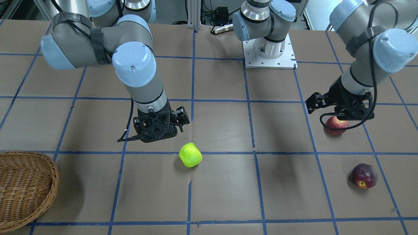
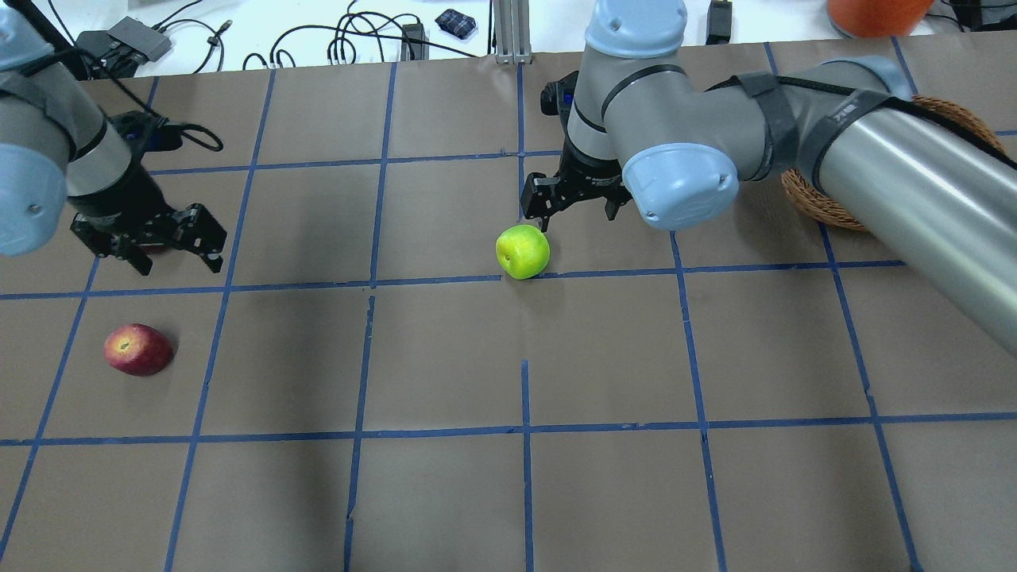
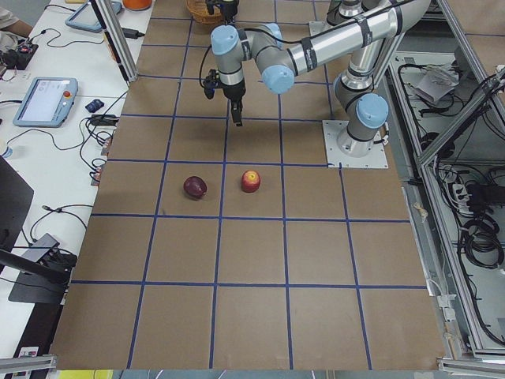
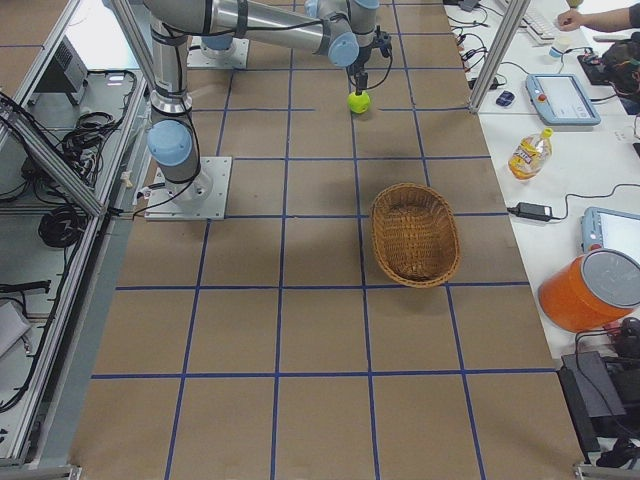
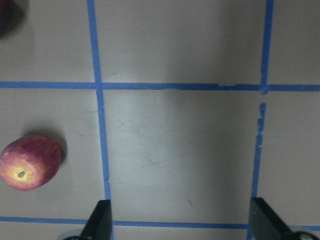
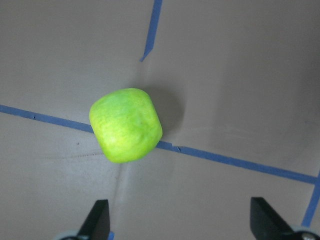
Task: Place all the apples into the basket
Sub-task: 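Grasp the green apple with the right gripper while the left grasps the red apple, then carry the green apple to the basket while the left carries the red apple, then open the right gripper over the basket while the left releases the red apple, then grasp the red apple with the right gripper while the left grasps the dark red apple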
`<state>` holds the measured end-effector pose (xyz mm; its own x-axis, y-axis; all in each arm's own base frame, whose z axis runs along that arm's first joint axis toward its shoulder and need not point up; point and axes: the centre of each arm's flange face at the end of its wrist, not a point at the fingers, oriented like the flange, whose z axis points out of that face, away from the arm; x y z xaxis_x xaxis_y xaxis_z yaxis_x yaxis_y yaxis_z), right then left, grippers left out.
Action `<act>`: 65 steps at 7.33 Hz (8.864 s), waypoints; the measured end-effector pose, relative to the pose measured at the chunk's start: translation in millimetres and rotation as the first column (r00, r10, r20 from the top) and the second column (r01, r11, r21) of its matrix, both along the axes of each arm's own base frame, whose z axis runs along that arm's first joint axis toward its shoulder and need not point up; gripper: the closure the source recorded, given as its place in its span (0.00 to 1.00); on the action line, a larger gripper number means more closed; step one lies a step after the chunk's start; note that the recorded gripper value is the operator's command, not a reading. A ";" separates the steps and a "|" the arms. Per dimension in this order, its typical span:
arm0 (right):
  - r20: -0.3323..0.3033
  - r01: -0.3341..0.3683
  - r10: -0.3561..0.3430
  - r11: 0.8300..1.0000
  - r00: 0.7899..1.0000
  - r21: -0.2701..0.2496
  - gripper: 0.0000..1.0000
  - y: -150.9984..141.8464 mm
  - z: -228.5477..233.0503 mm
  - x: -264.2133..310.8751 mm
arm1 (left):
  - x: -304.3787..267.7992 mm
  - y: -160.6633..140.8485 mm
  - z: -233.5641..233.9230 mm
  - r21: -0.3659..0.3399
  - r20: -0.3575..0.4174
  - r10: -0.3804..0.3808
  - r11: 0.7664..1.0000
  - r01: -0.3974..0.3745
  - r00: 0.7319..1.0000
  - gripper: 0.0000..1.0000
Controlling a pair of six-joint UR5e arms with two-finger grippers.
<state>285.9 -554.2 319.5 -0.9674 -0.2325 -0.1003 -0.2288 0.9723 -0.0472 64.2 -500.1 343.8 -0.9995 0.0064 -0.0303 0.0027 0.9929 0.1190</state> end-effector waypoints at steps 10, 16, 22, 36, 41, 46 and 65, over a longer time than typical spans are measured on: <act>0.074 -0.162 0.157 0.985 0.985 0.067 0.01 -48.8 -80.7 38.1 | 123.1 49.3 -145.7 -0.091 0.044 -0.219 0.971 0.222 0.975 0.68; 0.123 -0.163 0.148 0.979 0.981 0.123 0.80 -48.0 -107.7 43.5 | 75.3 29.2 -107.2 -0.128 0.080 -0.168 0.976 0.178 0.982 0.71; 0.064 -0.004 -0.005 0.990 0.998 0.142 1.00 -75.7 6.4 -61.1 | -125.6 12.0 -95.6 -0.198 0.007 0.203 0.960 -0.198 0.979 0.70; -0.263 0.271 -0.255 0.962 0.931 0.026 0.00 -142.8 -62.6 -546.4 | -379.5 -60.7 -92.8 -0.208 -0.081 0.443 0.869 -0.449 0.893 0.00; -0.106 0.310 -0.302 0.948 0.947 0.068 0.00 -126.7 25.4 -451.4 | -148.4 -77.1 -33.1 -0.026 0.041 0.081 0.996 -0.080 0.996 0.00; -0.039 0.308 -0.306 0.935 0.951 0.177 0.00 -103.7 26.2 -108.9 | 78.9 -71.5 -32.7 0.044 0.059 -0.167 0.985 0.165 0.984 0.00; -0.030 0.527 -0.536 0.817 0.844 0.232 1.00 -63.5 -100.9 68.0 | -58.1 -94.9 -97.2 -0.079 0.039 0.032 0.996 -0.029 0.999 0.76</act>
